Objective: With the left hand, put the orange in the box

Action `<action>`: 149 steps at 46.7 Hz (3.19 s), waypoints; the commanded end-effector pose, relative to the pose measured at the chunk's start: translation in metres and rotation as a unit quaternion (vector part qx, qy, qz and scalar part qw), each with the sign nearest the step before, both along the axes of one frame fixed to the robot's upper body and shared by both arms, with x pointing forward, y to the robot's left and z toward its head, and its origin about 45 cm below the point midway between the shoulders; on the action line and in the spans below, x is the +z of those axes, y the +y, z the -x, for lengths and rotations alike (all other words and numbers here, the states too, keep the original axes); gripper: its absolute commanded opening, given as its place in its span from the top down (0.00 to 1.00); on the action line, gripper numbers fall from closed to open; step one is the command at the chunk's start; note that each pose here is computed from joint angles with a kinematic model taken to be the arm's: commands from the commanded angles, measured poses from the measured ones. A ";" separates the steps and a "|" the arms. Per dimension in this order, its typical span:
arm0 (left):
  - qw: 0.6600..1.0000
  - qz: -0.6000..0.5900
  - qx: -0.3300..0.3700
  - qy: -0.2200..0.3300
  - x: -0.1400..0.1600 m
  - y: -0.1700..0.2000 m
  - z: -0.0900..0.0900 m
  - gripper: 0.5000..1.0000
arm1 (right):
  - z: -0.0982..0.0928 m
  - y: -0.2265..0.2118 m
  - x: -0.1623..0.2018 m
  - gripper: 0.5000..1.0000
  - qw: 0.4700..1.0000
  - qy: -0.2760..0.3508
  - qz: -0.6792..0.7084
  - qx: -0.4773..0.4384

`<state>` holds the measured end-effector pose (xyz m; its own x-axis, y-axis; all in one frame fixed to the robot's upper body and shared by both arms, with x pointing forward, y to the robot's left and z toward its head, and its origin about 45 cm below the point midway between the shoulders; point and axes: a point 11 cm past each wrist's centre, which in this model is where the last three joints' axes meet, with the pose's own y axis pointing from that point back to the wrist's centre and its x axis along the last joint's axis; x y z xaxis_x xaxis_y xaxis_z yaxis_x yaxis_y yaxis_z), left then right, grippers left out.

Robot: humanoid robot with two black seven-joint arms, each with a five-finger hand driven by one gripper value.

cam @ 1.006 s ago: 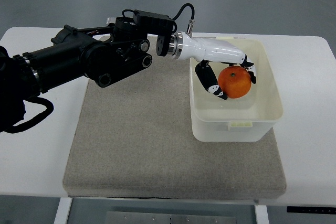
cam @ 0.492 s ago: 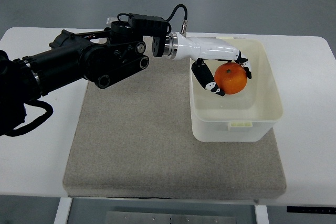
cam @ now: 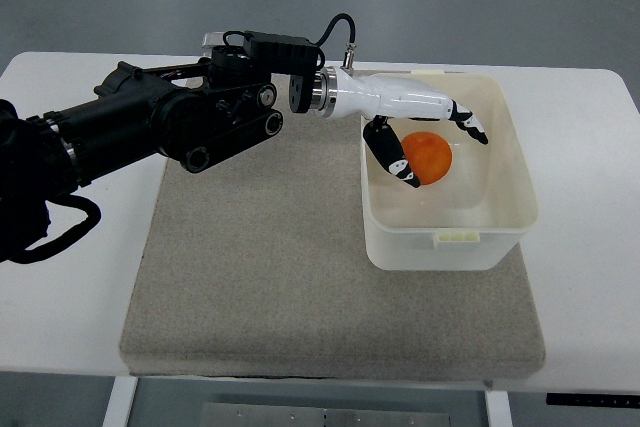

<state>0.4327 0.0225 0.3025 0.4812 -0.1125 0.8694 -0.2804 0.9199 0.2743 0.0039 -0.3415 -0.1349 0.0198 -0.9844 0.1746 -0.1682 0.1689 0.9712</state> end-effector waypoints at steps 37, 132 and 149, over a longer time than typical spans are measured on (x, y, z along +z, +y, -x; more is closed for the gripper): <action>0.991 -0.001 0.088 -0.105 0.058 0.062 -0.054 0.26 | 0.000 0.000 0.000 0.15 1.000 0.000 0.000 -0.001; 0.696 0.407 0.565 0.177 -0.045 0.315 -0.090 0.05 | 0.000 0.000 0.000 0.15 1.000 0.000 0.000 0.000; 0.543 0.551 0.584 0.246 -0.063 0.310 -0.088 0.09 | 0.000 0.000 0.000 0.15 1.000 0.000 0.000 -0.001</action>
